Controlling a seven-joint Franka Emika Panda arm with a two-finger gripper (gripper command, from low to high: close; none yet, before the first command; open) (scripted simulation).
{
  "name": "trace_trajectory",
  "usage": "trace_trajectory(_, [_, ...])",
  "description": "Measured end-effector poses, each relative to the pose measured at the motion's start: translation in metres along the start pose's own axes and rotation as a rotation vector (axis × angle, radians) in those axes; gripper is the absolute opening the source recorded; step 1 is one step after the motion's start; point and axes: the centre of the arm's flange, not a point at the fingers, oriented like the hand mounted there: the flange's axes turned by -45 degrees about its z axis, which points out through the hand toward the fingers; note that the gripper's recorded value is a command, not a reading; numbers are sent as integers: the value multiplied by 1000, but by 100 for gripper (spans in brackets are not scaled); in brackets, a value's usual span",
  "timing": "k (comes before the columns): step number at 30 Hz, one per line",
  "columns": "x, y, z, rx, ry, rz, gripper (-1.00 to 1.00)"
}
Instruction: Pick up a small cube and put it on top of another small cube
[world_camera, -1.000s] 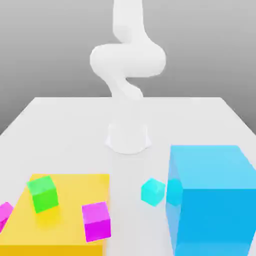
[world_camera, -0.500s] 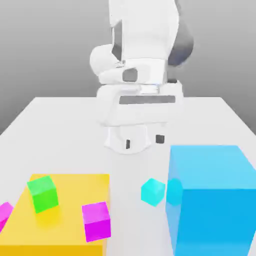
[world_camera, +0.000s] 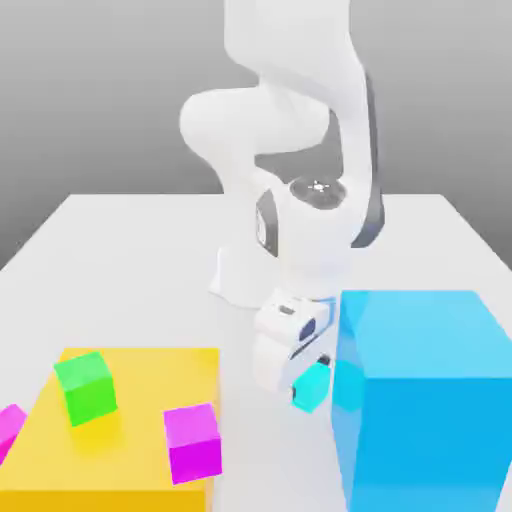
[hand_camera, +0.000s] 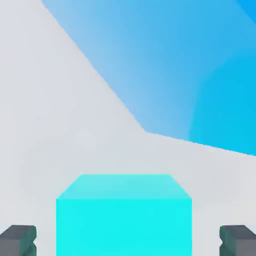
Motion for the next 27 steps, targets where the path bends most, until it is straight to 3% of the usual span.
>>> trace_trajectory(5, [0, 0, 2, 1, 0, 0, -100])
trace_trajectory(15, [7, 8, -70, -25, 23, -54, -100])
trace_trajectory(21, [0, 94, -119, -23, 108, 37, -100])
trace_trajectory(27, [-32, 182, -146, -3, 131, -8, -100])
